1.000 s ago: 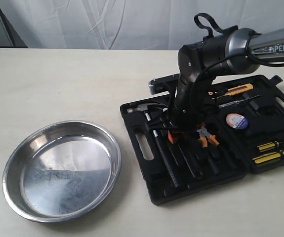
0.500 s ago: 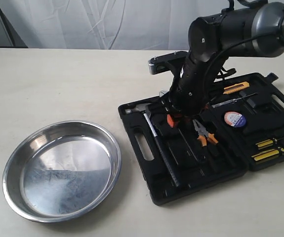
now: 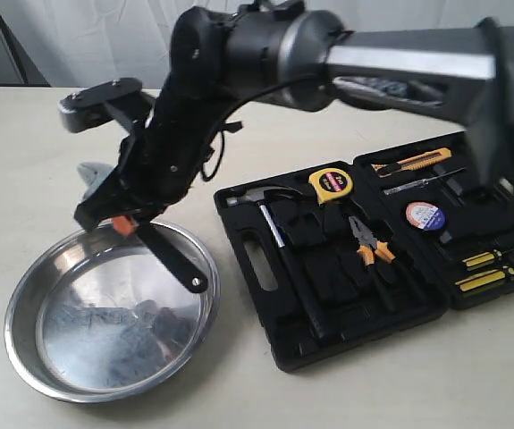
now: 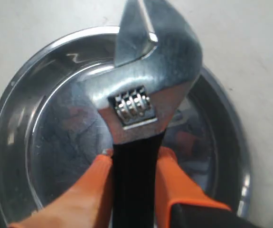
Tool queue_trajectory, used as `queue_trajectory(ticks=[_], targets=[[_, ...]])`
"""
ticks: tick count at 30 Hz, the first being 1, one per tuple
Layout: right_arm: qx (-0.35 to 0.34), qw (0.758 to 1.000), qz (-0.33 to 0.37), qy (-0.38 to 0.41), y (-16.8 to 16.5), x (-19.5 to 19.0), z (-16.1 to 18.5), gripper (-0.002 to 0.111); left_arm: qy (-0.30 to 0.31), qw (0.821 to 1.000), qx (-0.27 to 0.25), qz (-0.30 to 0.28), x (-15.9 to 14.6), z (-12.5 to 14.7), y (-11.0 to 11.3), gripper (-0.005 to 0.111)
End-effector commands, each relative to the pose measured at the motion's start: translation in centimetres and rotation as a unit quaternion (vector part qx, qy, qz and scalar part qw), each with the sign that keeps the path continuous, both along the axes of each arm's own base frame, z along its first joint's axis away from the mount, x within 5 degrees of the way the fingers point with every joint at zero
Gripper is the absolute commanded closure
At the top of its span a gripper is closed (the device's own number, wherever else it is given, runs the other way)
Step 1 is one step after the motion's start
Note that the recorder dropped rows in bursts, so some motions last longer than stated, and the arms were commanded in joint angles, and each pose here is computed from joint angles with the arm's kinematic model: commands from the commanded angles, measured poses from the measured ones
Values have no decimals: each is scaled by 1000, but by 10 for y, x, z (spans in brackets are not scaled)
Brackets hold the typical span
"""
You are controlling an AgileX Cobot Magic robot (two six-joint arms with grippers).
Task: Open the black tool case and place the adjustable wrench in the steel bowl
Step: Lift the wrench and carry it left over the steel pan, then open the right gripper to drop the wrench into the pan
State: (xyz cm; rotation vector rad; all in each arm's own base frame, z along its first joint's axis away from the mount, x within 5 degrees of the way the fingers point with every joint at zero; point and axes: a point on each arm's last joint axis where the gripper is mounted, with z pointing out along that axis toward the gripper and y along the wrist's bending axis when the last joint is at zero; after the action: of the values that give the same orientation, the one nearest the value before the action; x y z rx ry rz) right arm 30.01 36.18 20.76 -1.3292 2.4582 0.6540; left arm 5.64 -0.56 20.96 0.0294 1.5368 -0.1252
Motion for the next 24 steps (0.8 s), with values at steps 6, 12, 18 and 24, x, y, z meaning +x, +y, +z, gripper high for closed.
queue_trajectory(ticks=[6, 12, 18, 24], targets=[[-44, 997, 37, 42, 32, 3, -63, 109, -1, 1000, 2, -3, 0, -1, 0, 107], [-46, 998, 40, 35, 39, 0, -75, 109, -1, 1000, 2, -3, 0, -1, 0, 107], [-51, 998, 44, 16, 40, 0, -77, 88, -1, 1000, 2, -3, 0, -1, 0, 107], [-54, 997, 46, 21, 40, -1, -76, 68, -1, 1000, 2, -3, 0, -1, 0, 107]])
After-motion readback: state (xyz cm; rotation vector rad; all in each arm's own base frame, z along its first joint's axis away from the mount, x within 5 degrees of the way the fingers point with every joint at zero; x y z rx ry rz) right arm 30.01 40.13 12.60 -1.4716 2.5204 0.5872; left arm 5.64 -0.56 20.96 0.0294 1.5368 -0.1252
